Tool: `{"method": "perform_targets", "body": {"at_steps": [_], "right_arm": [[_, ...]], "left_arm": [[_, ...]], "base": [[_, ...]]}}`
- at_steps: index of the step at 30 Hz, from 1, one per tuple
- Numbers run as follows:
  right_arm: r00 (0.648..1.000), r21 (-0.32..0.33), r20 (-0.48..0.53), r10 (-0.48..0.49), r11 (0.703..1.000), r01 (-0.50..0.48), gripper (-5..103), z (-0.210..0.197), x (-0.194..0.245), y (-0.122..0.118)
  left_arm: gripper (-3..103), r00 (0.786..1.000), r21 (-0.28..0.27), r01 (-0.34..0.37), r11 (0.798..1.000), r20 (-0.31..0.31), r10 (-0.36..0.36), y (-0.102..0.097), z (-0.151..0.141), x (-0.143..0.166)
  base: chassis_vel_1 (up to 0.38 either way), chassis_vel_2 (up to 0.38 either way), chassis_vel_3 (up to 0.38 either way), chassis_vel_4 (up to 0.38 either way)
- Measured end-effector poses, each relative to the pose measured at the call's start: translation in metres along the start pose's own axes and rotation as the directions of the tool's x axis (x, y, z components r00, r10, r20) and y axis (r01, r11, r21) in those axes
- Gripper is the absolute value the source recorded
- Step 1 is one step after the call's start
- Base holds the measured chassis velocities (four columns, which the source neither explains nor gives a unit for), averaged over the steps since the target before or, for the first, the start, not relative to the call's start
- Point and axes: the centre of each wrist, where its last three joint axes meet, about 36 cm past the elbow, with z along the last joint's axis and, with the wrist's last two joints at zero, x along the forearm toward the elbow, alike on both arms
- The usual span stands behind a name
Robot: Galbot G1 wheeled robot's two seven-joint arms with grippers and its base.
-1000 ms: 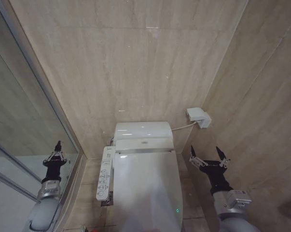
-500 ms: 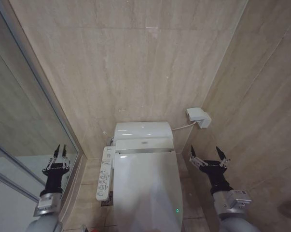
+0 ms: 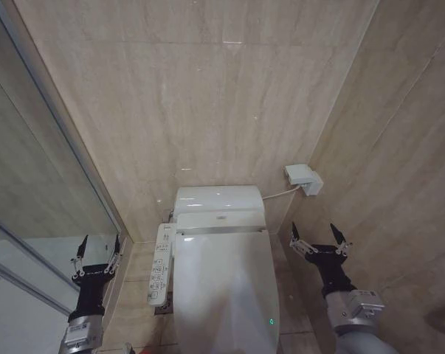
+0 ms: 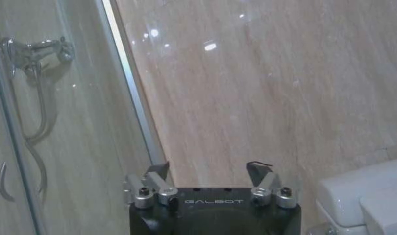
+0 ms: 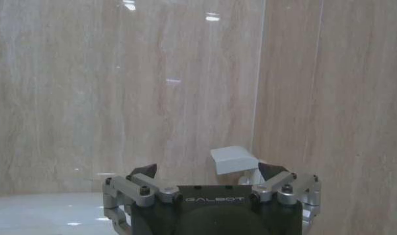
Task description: Open the toilet lid, clean the toilet bowl with a toilet brush, close the toilet lid, and flush.
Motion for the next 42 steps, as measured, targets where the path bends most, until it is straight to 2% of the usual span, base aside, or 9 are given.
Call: {"method": "perform_targets", "body": {"at_steps": [2, 3, 11, 12, 15, 18, 29, 38, 42], "right_arm": [[1.000, 0.000, 0.000, 0.000, 1.000, 0.000, 100, 0.000, 0.000, 0.000], [1.000, 0.000, 0.000, 0.000, 1.000, 0.000, 100, 0.000, 0.000, 0.000], [1.000, 0.000, 0.000, 0.000, 1.000, 0.000, 100, 0.000, 0.000, 0.000], [1.000, 0.000, 0.000, 0.000, 1.000, 0.000, 100, 0.000, 0.000, 0.000], [1.000, 0.000, 0.000, 0.000, 1.000, 0.000, 100, 0.000, 0.000, 0.000], [1.000, 0.000, 0.000, 0.000, 1.000, 0.000, 100, 0.000, 0.000, 0.000], [1.000, 0.000, 0.000, 0.000, 1.000, 0.000, 100, 0.000, 0.000, 0.000], [1.000, 0.000, 0.000, 0.000, 1.000, 0.000, 100, 0.000, 0.000, 0.000], [1.000, 0.000, 0.000, 0.000, 1.000, 0.000, 100, 0.000, 0.000, 0.000]], "left_arm": [[66, 1.000, 0.002, -0.004, 1.000, 0.004, 0.004, 0.000, 0.000, 0.001], [92, 1.000, 0.006, -0.011, 1.000, 0.008, 0.011, 0.000, 0.001, 0.002], [92, 0.999, 0.107, -0.053, 0.993, -0.006, 0.054, -0.011, -0.005, 0.010], [100, 0.998, 0.126, -0.064, 0.990, -0.009, 0.065, -0.013, -0.007, 0.011], [100, 0.997, 0.158, -0.067, 0.985, -0.016, 0.070, -0.015, -0.009, 0.010], [100, 0.997, 0.227, -0.045, 0.973, -0.050, 0.058, -0.018, -0.015, 0.009], [100, 0.997, 0.218, -0.048, 0.975, -0.056, 0.061, -0.016, -0.018, 0.011], [100, 0.987, 0.209, -0.153, 0.966, -0.011, 0.159, -0.013, -0.024, 0.016], [100, 0.981, 0.258, -0.175, 0.950, -0.036, 0.191, -0.008, -0.036, 0.014]], "base": [[0.000, 0.000, 0.000, 0.000], [0.000, 0.000, 0.000, 0.000], [0.000, 0.000, 0.000, 0.000], [0.000, 0.000, 0.000, 0.000], [0.000, 0.000, 0.000, 0.000], [0.000, 0.000, 0.000, 0.000], [0.000, 0.000, 0.000, 0.000], [0.000, 0.000, 0.000, 0.000], [0.000, 0.000, 0.000, 0.000]]}}
